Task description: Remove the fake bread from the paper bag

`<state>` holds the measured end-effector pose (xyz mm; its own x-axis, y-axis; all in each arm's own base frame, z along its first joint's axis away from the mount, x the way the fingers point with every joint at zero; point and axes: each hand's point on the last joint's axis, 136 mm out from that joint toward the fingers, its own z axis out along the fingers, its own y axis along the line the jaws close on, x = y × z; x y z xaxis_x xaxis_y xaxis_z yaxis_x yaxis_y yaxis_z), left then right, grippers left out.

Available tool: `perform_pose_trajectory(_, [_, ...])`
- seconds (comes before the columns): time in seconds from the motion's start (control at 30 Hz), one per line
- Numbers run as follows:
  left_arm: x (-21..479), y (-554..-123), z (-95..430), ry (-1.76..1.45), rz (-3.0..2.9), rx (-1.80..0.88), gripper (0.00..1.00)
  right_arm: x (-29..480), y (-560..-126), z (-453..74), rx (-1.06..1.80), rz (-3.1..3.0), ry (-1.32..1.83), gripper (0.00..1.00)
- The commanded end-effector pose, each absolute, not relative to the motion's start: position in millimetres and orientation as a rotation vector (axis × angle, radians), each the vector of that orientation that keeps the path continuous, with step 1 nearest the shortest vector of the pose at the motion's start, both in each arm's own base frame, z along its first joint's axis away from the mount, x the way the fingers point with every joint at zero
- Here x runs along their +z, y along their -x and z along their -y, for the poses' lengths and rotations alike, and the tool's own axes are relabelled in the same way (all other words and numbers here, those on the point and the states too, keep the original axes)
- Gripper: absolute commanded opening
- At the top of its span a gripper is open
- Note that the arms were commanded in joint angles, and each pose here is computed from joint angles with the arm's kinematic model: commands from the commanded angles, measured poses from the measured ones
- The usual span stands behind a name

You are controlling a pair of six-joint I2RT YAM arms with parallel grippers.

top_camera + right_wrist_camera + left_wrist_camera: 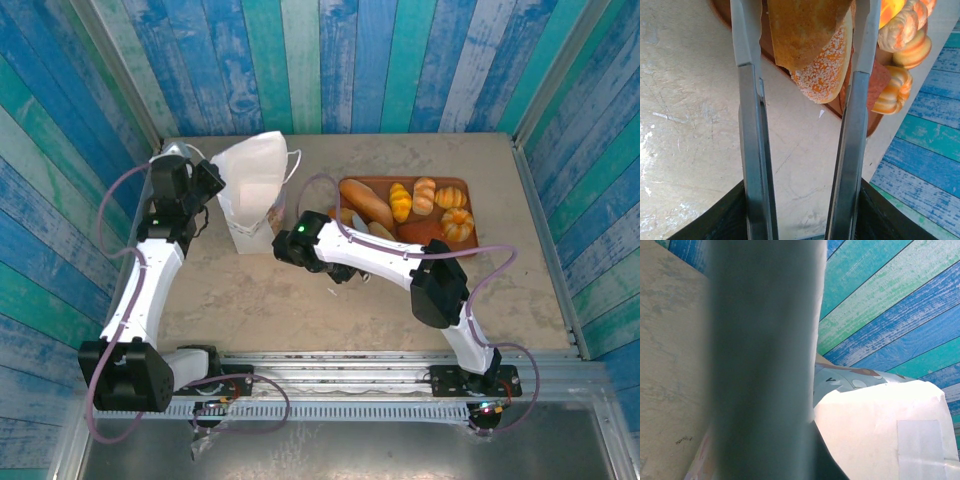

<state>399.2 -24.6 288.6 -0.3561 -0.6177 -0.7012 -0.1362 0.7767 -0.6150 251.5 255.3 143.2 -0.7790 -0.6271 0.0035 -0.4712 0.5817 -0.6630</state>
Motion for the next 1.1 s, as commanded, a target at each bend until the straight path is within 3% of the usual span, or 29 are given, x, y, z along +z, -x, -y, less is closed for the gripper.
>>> perform_pose_trajectory(0.0, [303,-399,24,0.546,-1.867,-0.560,0.00,159,-249,-250,-0.966,-2.563,0.910,0.46])
perform_pose_trajectory(0.1, [304,-399,23,0.545,-1.867,-0.557,0.00,167,-255,-248,-0.963,-2.540,0.867,0.39])
perform_pose_trajectory(0.57, [308,-399,22,0.543,-1.862,-0.546,0.00,232,-273,-234,-0.820,-2.443,0.683,0.35])
perform_pose_trajectory(1.07, [305,-398,23,0.535,-1.873,-0.550,0.00,240,-304,-139,-1.063,-2.429,0.420,0.35])
